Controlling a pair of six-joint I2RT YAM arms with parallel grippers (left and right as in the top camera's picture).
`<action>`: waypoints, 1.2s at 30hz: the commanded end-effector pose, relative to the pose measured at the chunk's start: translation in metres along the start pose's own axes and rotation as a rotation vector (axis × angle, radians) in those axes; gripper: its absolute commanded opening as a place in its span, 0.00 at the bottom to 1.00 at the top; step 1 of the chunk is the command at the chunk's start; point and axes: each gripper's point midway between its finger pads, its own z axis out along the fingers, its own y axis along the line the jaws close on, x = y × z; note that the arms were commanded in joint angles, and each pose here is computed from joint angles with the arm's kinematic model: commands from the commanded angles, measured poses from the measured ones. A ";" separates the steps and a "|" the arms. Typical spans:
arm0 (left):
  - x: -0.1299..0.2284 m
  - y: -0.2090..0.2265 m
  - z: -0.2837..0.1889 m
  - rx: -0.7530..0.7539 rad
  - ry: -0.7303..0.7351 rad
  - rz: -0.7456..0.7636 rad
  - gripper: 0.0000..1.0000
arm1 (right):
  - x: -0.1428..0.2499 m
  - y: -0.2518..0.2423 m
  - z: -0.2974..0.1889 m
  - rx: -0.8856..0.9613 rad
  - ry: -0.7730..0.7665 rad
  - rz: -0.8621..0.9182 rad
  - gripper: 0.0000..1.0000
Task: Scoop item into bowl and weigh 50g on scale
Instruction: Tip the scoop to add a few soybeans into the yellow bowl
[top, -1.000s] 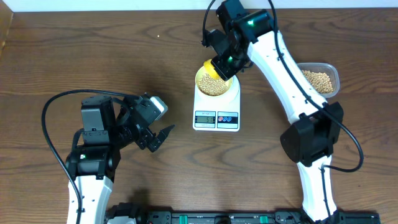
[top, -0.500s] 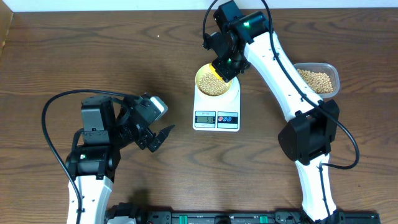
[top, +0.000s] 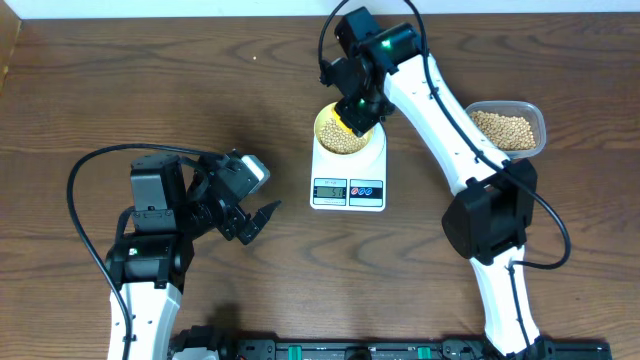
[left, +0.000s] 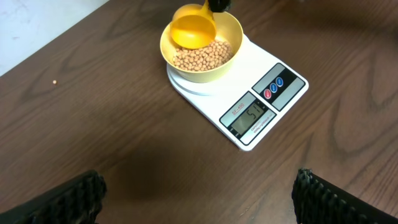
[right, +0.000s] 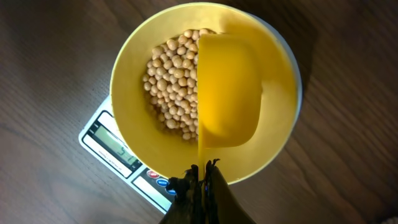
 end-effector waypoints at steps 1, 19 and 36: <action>-0.001 -0.002 0.001 0.013 -0.007 0.003 0.98 | 0.002 0.001 0.010 0.002 0.024 0.004 0.01; -0.001 -0.002 0.001 0.013 -0.007 0.003 0.98 | 0.006 0.003 0.015 -0.006 0.049 0.004 0.01; -0.001 -0.002 0.001 0.013 -0.007 0.003 0.98 | 0.006 0.013 0.015 -0.055 0.046 0.005 0.01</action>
